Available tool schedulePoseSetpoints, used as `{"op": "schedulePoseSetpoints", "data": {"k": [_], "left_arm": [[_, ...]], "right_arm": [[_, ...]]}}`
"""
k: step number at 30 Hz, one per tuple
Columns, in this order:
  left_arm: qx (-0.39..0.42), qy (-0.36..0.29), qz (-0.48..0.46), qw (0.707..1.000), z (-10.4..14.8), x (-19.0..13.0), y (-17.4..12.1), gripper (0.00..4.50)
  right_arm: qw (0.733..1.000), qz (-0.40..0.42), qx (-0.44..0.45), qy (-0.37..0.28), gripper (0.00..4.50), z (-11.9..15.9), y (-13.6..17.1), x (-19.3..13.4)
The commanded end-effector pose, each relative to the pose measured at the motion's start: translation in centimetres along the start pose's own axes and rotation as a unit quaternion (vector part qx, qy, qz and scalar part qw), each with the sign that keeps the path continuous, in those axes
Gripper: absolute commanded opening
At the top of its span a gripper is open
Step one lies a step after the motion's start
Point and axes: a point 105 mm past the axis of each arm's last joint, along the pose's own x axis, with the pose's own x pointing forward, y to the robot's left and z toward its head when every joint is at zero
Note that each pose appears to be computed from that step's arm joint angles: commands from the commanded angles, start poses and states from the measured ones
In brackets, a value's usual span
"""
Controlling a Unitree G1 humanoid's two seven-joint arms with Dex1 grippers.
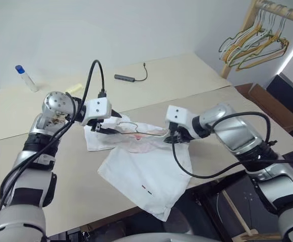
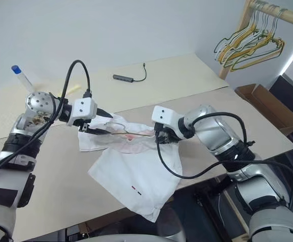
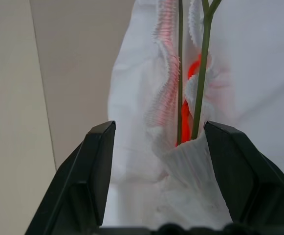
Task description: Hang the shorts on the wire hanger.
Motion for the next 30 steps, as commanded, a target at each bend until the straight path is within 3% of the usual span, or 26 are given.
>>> {"op": "schedulePoseSetpoints", "data": {"k": [1, 9, 13, 17, 25, 30], "left_arm": [[0.020, 0.014, -0.010, 1.000, 0.0, -0.8, -0.3, 3.13], [0.005, -0.026, 0.059, 0.998, 0.8, -3.8, 2.5, 3.13], [0.007, -0.048, 0.002, 0.999, 1.2, -5.3, 1.0, 3.13], [0.026, 0.000, -0.055, 0.998, -0.6, -4.3, -1.6, 3.13], [0.058, 0.074, -0.011, 0.996, -3.0, -1.3, -1.0, 3.13], [0.053, 0.069, -0.013, 0.996, -3.4, 1.0, -1.4, 3.13]], "right_arm": [[1.000, -0.007, -0.018, -0.009, 1.78, 0.9, -0.3, -0.2], [1.000, -0.006, -0.011, -0.009, 1.78, 0.9, -0.4, -0.1], [1.000, -0.004, -0.009, -0.010, 1.78, 0.8, -0.3, -0.1], [1.000, -0.003, -0.008, -0.011, 1.78, 0.9, -0.3, 0.0], [1.000, 0.002, -0.008, -0.017, 1.78, 1.2, -0.2, -0.2], [1.000, 0.004, -0.007, -0.021, 1.78, 1.4, -0.2, -0.3]]}}
